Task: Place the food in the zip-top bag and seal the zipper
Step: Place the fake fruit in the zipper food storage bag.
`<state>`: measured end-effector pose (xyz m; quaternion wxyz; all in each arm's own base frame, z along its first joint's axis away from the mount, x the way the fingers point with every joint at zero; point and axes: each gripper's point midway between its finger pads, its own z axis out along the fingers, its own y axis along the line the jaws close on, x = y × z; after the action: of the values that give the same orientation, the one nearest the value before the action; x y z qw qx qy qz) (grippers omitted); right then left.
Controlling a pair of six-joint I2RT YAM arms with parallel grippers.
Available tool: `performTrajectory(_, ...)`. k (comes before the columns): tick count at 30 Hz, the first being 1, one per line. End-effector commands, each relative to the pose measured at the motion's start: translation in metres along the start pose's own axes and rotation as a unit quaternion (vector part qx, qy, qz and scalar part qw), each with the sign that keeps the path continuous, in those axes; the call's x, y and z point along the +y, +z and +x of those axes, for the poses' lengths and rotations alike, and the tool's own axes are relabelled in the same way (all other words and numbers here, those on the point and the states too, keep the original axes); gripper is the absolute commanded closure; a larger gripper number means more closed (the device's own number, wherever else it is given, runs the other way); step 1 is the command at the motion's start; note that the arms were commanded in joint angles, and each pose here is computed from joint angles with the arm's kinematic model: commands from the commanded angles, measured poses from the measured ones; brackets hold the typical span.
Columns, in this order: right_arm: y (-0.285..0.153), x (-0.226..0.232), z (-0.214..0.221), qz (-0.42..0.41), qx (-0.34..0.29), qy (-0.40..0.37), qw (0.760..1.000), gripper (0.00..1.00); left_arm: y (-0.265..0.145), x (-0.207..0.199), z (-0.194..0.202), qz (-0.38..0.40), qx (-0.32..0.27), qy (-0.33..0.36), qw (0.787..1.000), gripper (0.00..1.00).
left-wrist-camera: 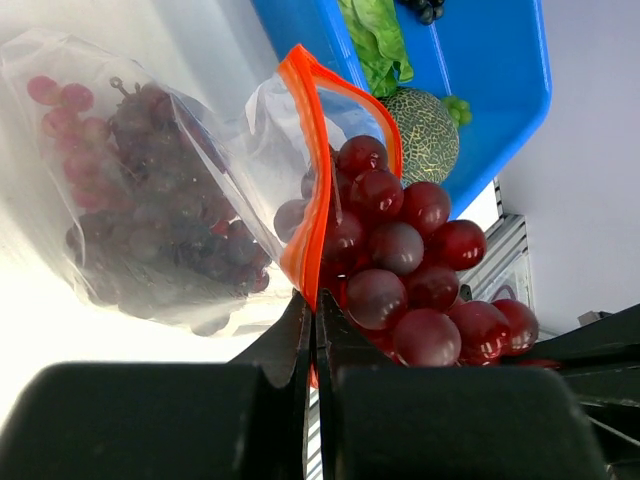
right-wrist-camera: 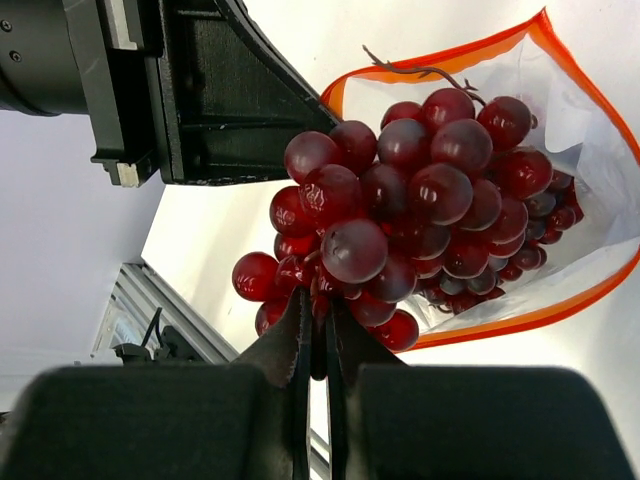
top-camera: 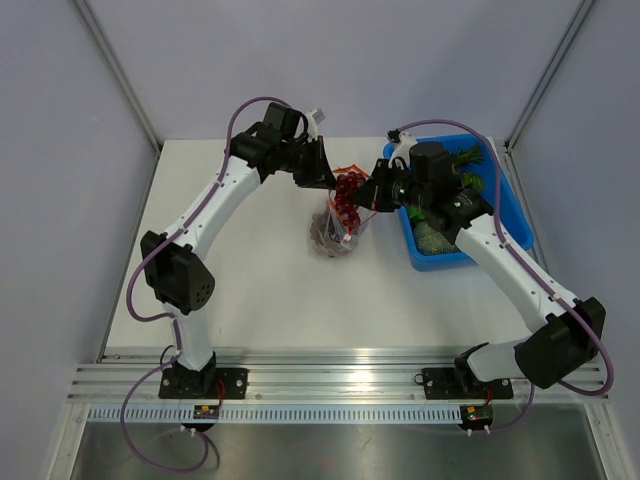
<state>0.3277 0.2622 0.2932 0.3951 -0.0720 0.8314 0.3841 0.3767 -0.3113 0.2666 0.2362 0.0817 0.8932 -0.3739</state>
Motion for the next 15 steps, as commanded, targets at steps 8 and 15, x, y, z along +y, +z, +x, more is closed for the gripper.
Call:
performTrajectory(8, 0.013, -0.008, -0.004, 0.023, 0.001, -0.01, 1.0, 1.0, -0.012, -0.025, -0.016, 0.051, -0.029, 0.028, 0.998, 1.0)
performTrajectory(15, 0.023, -0.019, -0.011, 0.041, 0.009, -0.015, 0.999, 1.0, -0.018, -0.021, -0.01, 0.044, -0.029, 0.038, 0.998, 1.0)
